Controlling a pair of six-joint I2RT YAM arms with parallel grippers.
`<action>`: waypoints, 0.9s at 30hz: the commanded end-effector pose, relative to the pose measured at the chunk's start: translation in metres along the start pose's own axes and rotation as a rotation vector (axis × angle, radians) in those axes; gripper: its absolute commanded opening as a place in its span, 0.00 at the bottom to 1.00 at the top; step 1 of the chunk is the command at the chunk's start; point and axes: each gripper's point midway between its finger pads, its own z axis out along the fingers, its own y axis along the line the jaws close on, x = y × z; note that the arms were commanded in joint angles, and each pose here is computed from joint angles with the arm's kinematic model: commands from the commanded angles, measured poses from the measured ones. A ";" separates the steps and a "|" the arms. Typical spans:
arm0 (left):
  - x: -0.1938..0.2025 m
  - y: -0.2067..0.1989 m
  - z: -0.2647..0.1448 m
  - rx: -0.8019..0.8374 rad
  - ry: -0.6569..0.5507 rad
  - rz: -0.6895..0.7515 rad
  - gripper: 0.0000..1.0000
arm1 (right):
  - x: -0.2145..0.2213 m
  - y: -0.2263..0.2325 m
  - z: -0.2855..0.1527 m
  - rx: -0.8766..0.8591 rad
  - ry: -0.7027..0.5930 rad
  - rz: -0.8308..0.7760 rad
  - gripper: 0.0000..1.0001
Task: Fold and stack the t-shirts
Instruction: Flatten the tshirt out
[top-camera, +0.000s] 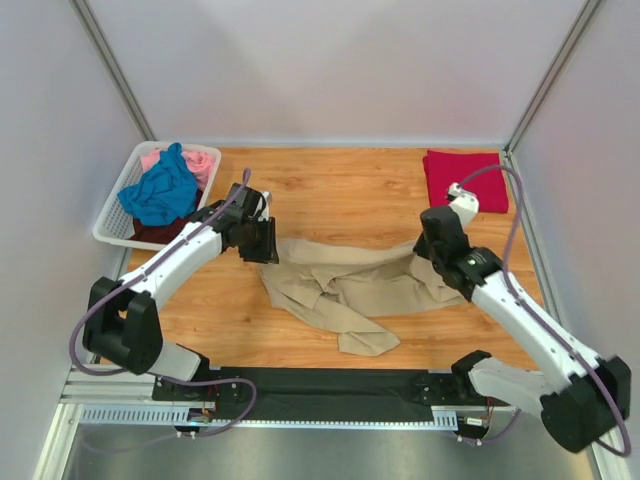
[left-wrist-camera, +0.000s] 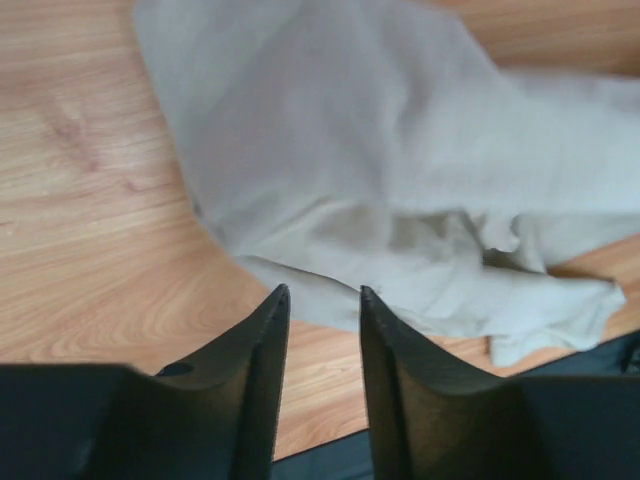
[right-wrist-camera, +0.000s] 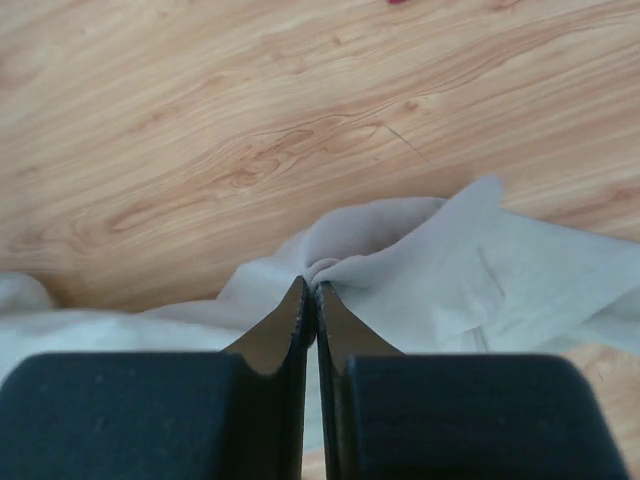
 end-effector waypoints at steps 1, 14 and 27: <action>-0.020 0.012 -0.001 -0.066 -0.018 0.036 0.42 | -0.024 0.030 0.034 -0.052 -0.069 -0.027 0.05; 0.032 -0.069 -0.003 0.187 -0.183 0.483 0.50 | 0.015 0.030 0.085 0.022 0.293 -0.065 0.41; 0.080 -0.072 0.055 0.019 -0.114 0.683 0.54 | 0.023 -0.009 0.035 -0.052 0.298 0.023 0.49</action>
